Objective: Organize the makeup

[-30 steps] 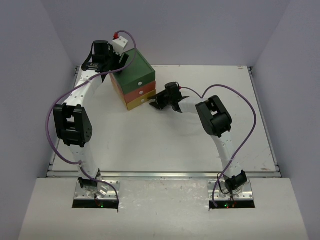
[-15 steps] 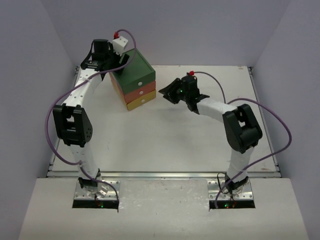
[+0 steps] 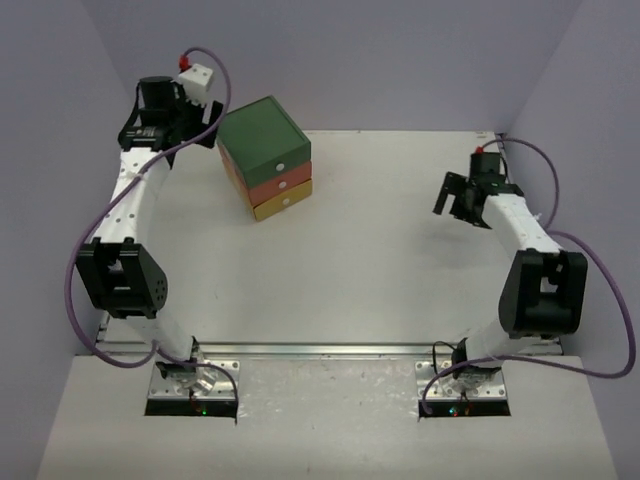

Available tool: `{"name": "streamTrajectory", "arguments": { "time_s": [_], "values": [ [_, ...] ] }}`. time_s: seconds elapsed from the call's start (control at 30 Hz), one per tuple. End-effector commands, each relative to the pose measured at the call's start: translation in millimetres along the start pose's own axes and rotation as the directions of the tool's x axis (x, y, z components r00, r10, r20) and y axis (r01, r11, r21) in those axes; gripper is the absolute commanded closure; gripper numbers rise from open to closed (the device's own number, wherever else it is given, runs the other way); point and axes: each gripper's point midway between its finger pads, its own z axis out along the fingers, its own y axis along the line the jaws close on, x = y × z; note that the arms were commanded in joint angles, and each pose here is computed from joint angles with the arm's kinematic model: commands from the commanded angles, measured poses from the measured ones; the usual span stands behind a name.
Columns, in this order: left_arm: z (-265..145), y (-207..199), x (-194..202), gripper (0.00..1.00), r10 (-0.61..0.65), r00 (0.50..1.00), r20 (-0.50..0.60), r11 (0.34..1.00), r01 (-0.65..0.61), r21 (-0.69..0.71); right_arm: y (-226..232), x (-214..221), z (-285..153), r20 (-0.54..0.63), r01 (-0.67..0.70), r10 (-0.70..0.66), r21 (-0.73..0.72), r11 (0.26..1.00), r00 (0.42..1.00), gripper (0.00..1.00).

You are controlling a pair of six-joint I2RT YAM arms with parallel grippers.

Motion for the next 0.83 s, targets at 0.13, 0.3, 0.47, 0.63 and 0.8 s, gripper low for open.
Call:
{"name": "streamTrajectory", "arguments": {
  "time_s": [0.13, 0.3, 0.47, 0.63, 0.8],
  "values": [
    [-60.8, 53.8, 89.5, 0.17, -0.236, 0.971, -0.043, 0.961, 0.227, -0.158, -24.8, 20.2, -38.2, 0.075, -0.137, 0.143, -0.074, 0.988, 0.987, 0.01],
    [-62.8, 32.5, 145.6, 0.17, -0.249, 0.960, -0.125, 0.960, 0.228, -0.161, -11.7, 15.6, -49.6, 0.107, -0.219, 0.236, -0.152, 0.964, 0.966, 0.01],
    [-59.1, 16.5, 177.6, 0.17, -0.285, 0.946, -0.156, 0.952, 0.261, -0.159, -5.1, 1.3, -63.9, 0.188, -0.235, 0.276, -0.215, 0.948, 0.943, 0.01],
    [-56.1, 7.6, 184.5, 0.17, -0.303, 0.940, -0.159, 0.950, 0.284, -0.131, -12.6, 1.4, -69.6, 0.234, -0.275, 0.318, -0.196, 0.941, 0.919, 0.01],
    [-56.5, 4.0, 186.2, 0.16, -0.310, 0.938, -0.153, 0.948, 0.293, -0.123, -15.1, 7.8, -70.8, 0.259, -0.265, 0.311, -0.199, 0.944, 0.914, 0.01]
  ]
}}
